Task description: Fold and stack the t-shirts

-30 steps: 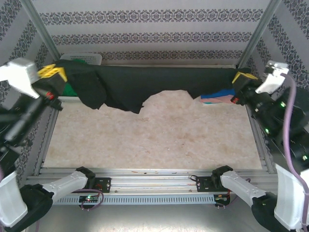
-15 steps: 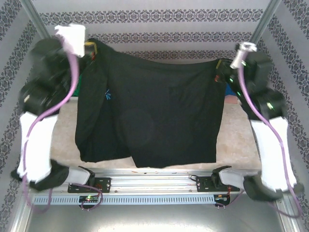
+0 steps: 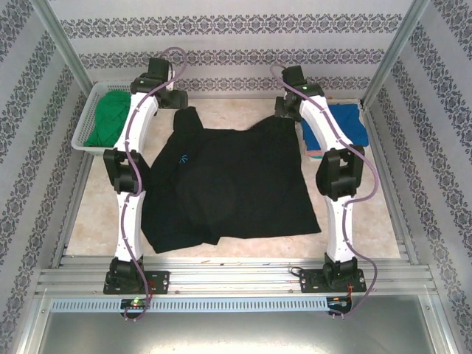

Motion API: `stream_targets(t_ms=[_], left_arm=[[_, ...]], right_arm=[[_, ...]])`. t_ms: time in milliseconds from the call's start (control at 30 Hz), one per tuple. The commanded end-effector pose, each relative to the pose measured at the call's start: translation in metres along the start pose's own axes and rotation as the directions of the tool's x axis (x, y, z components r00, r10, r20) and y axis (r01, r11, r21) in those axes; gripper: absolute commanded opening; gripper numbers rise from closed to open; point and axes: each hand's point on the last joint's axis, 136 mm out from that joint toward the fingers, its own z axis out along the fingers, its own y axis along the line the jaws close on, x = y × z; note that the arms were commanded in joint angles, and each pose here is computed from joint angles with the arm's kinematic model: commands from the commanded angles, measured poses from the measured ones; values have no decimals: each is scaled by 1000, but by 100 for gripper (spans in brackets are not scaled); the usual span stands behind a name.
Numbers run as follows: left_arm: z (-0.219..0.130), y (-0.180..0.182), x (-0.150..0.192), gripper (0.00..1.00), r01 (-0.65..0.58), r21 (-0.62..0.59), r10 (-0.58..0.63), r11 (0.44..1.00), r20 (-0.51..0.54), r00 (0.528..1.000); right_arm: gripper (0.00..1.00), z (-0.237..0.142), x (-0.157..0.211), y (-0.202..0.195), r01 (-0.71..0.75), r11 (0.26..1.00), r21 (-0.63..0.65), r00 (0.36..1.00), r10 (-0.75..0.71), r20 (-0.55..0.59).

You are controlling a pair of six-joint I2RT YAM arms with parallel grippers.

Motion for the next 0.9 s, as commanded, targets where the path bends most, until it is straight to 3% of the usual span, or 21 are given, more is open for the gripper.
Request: stream_targets(t_ms=[0, 167, 333, 500, 867], left_arm=[[-76, -12, -22, 83, -11, 48, 8, 999, 75, 997], [-84, -43, 25, 97, -24, 147, 25, 989, -4, 1000], [-72, -65, 89, 100, 50, 265, -45, 963, -23, 999], [-67, -55, 141, 100, 103, 239, -88, 966, -71, 994], [-22, -45, 208, 100, 144, 184, -103, 972, -218, 970]], right_arm=[[46, -44, -10, 11, 42, 999, -26, 999, -42, 30], [58, -34, 20, 10, 51, 999, -3, 998, -51, 34], [54, 6, 25, -13, 68, 995, 66, 997, -65, -48], [48, 49, 32, -34, 83, 990, 116, 985, -64, -159], [45, 83, 30, -111, 23, 965, 262, 981, 28, -190]])
